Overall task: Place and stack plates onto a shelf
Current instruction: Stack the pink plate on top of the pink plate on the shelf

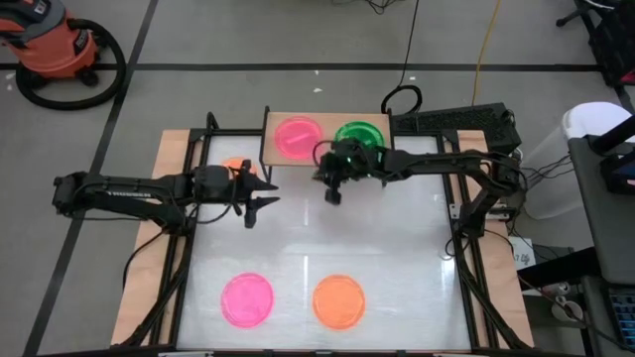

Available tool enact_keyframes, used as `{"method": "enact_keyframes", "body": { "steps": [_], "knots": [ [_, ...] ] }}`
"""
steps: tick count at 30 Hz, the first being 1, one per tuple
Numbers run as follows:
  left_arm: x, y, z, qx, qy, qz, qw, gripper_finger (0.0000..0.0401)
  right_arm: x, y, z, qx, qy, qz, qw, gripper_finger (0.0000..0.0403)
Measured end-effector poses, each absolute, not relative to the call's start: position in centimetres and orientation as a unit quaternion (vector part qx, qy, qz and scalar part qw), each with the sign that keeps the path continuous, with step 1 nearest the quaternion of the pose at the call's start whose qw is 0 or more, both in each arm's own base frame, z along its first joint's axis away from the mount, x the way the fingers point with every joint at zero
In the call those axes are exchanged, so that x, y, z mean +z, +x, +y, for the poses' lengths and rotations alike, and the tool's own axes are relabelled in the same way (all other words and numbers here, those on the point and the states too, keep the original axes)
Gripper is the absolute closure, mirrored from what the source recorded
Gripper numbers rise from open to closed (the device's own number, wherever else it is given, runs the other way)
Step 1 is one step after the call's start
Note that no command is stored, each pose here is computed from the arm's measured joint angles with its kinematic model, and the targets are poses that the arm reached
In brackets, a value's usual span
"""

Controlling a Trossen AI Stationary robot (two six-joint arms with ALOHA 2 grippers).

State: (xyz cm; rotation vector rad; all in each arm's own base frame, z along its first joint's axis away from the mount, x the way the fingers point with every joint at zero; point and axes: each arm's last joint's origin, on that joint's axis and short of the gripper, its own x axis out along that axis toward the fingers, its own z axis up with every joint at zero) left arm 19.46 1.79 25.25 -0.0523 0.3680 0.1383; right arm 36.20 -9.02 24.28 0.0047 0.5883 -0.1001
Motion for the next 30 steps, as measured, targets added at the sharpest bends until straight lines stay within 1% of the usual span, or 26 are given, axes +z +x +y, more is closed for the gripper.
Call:
{"method": "enact_keyframes", "body": {
  "steps": [3,8,12,16,20,23,26,30],
  "knots": [
    [24.0,19.7,0.9,0.051,-0.032,0.237,0.970,0.0247,24.7,35.8,-6.0,-0.018,-0.011,0.321,0.947,0.0360],
    [22.4,20.4,-1.8,-0.016,-0.045,0.290,0.956,0.0247,25.6,34.8,-0.8,-0.017,-0.061,0.349,0.935,0.0360],
    [21.4,20.5,-3.8,-0.064,-0.018,0.324,0.944,0.0247,26.5,34.1,3.0,-0.018,-0.093,0.341,0.935,0.0360],
    [20.9,20.8,-5.1,-0.083,-0.016,0.354,0.931,0.0247,27.0,33.5,5.9,-0.003,-0.099,0.325,0.940,0.0360],
    [20.6,21.9,-5.8,-0.080,-0.026,0.380,0.921,0.0247,25.6,33.0,7.7,-0.022,-0.122,0.306,0.944,0.0360],
    [19.6,22.0,-6.4,-0.076,-0.034,0.449,0.889,0.0247,23.8,32.2,8.2,-0.035,-0.129,0.301,0.944,0.0360],
    [18.1,20.9,-6.9,-0.072,-0.039,0.542,0.836,0.0247,22.7,31.1,8.7,-0.028,-0.110,0.292,0.950,0.0360],
    [16.9,20.1,-7.3,-0.068,-0.055,0.576,0.813,0.0247,21.4,29.5,8.8,-0.020,-0.101,0.277,0.955,0.0360]
  ]
}}
